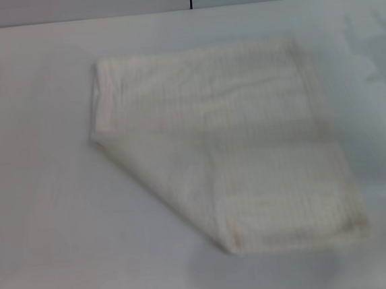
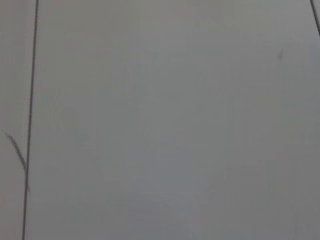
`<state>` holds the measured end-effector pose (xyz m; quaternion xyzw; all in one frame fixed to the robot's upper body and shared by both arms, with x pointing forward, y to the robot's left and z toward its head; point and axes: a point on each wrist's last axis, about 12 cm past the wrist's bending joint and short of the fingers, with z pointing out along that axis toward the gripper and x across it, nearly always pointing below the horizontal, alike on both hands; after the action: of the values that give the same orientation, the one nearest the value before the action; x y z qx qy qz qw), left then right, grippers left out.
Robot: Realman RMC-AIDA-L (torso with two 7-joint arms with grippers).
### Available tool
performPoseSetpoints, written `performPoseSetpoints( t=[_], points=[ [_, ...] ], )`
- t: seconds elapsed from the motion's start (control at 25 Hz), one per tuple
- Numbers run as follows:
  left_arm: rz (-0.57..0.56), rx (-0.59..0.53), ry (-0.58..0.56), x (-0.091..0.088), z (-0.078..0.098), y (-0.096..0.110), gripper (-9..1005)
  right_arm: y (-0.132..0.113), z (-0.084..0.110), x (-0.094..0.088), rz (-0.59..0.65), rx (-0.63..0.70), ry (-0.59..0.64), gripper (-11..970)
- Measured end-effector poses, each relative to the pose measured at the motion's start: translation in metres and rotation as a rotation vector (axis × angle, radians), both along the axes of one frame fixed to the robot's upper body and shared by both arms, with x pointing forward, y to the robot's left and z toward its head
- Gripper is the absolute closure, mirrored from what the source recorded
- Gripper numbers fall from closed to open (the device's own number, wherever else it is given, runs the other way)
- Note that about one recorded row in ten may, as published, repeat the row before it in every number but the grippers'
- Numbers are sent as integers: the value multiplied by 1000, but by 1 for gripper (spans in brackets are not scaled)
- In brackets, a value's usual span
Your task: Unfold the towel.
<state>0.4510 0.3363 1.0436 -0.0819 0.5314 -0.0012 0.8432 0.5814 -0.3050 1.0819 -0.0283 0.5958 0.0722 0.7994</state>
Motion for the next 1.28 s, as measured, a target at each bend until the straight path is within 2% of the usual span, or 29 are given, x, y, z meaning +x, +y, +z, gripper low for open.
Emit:
performPoseSetpoints(
  t=[0.64,0.8,0.84,0.88,0.92,1.04,1.08,1.16,1.2,1.24,1.28],
  points=[
    [-85,-49,-17,2,2,-4,228,14,2,7,43,2,3,364],
    [-156,-6,-17,-3,4,1,228,19,8,12,133,-3,7,364],
    [-175,2,-22,-4,5,3,228,21,12,14,186,-15,11,364],
    [-211,29,-34,-5,8,5,228,22,20,20,300,-44,45,364],
    [-211,29,-34,-5,8,5,233,22,20,20,300,-44,45,364],
    [-267,76,-50,-8,11,6,249,15,42,30,463,-95,167,364],
    [-289,90,-52,-10,12,7,255,13,58,36,568,-127,300,363],
    [-310,91,-48,-12,13,11,265,12,76,41,650,-176,446,363],
    [-310,91,-48,-12,13,11,271,12,76,41,650,-176,446,363],
    [-317,87,-45,-12,13,11,276,13,85,43,674,-205,506,363],
    [-341,72,-37,-13,14,14,281,14,101,46,701,-245,637,363]
  ],
)
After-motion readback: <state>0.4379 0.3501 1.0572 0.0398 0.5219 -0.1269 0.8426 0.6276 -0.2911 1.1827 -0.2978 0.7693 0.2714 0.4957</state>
